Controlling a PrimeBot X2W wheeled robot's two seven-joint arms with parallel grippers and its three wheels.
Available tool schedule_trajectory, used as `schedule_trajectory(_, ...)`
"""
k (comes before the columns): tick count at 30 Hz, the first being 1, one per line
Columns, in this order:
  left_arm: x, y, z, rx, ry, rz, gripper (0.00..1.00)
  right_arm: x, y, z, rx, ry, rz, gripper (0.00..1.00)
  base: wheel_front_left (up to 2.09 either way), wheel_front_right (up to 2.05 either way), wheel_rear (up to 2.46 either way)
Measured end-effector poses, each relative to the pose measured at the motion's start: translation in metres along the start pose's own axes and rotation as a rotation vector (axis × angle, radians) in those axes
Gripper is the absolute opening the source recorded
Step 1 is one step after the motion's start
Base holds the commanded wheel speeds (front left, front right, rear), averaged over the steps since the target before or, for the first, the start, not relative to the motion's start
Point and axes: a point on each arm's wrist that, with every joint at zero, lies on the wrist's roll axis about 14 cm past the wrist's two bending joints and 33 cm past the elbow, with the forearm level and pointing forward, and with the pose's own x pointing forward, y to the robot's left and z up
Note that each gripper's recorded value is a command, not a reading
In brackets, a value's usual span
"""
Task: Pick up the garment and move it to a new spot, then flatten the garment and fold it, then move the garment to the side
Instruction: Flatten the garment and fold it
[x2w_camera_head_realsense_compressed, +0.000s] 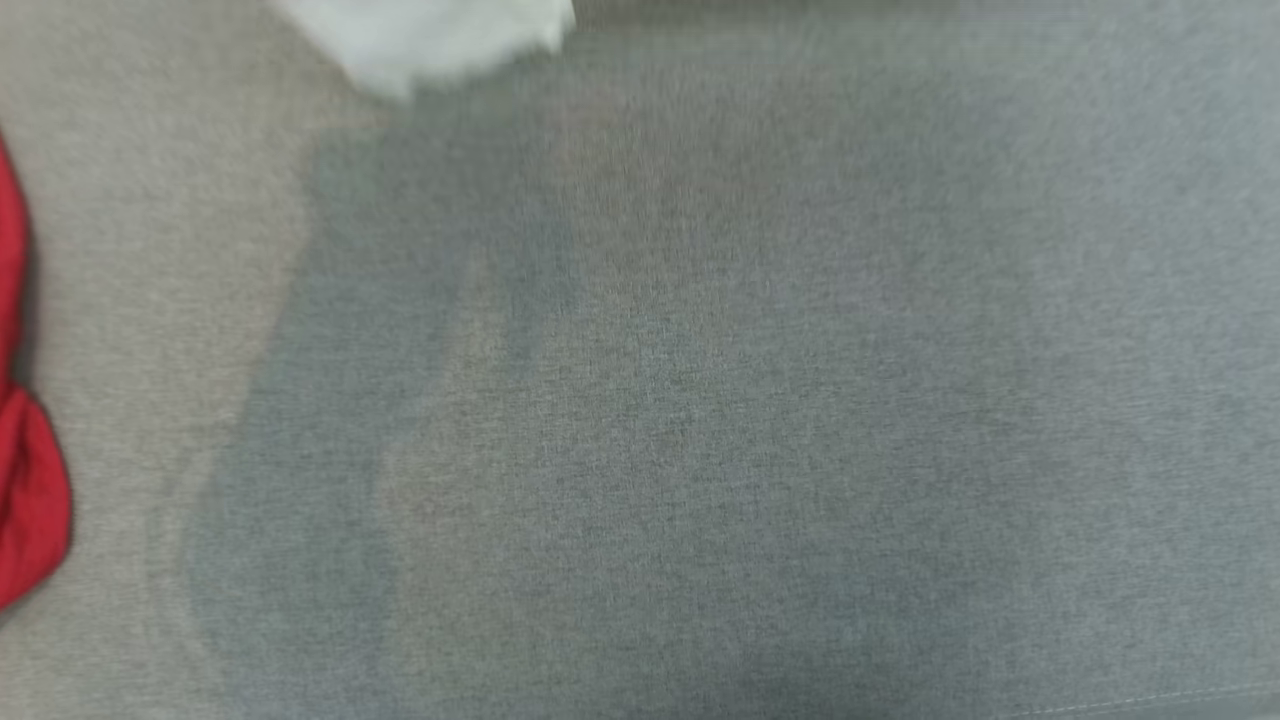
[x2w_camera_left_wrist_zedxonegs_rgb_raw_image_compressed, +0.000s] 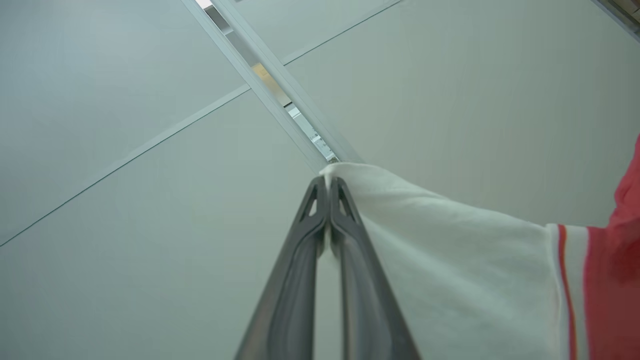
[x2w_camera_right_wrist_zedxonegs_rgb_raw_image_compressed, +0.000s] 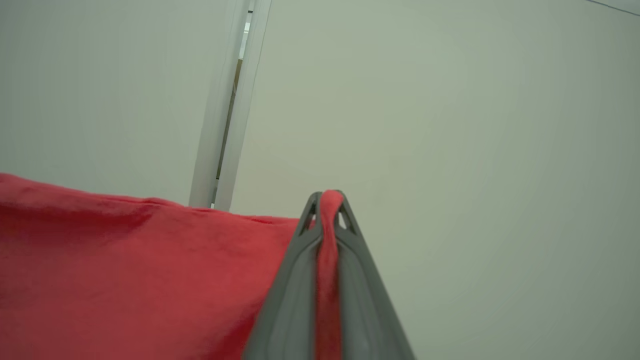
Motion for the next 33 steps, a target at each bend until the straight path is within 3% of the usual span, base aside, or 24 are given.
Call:
schedule_trajectory(9,-0.012,-0.052,-0.073,-0.088,-0.072,0.023,0.00,0.017,0.017,-0.073,-0.075,-0.057,0.001,0.00,0.00,0.00,0.00)
schedule_trajectory(13,-0.054,-0.092,-0.137,-0.183,0.022,0.016,0.00,-0.022,0.040,-0.164,-0.036,0.080,0.013,0.00,0.00,0.00,0.00)
schedule_trajectory(19,-0.127,-0.143,-0.190,-0.300,0.175,-0.011,0.00,-0.085,0.065,-0.252,0.066,0.250,-0.006,0.00,0.00,0.00,0.00)
schedule_trajectory(25,-0.186,-0.147,-0.184,-0.343,0.272,0.012,0.00,-0.126,0.071,-0.250,0.157,0.280,-0.051,0.00,0.00,0.00,0.00)
schedule_trajectory(33,-0.269,-0.142,-0.149,-0.416,0.446,0.092,0.00,-0.184,0.068,-0.214,0.199,0.336,-0.088,0.00,0.00,0.00,0.00)
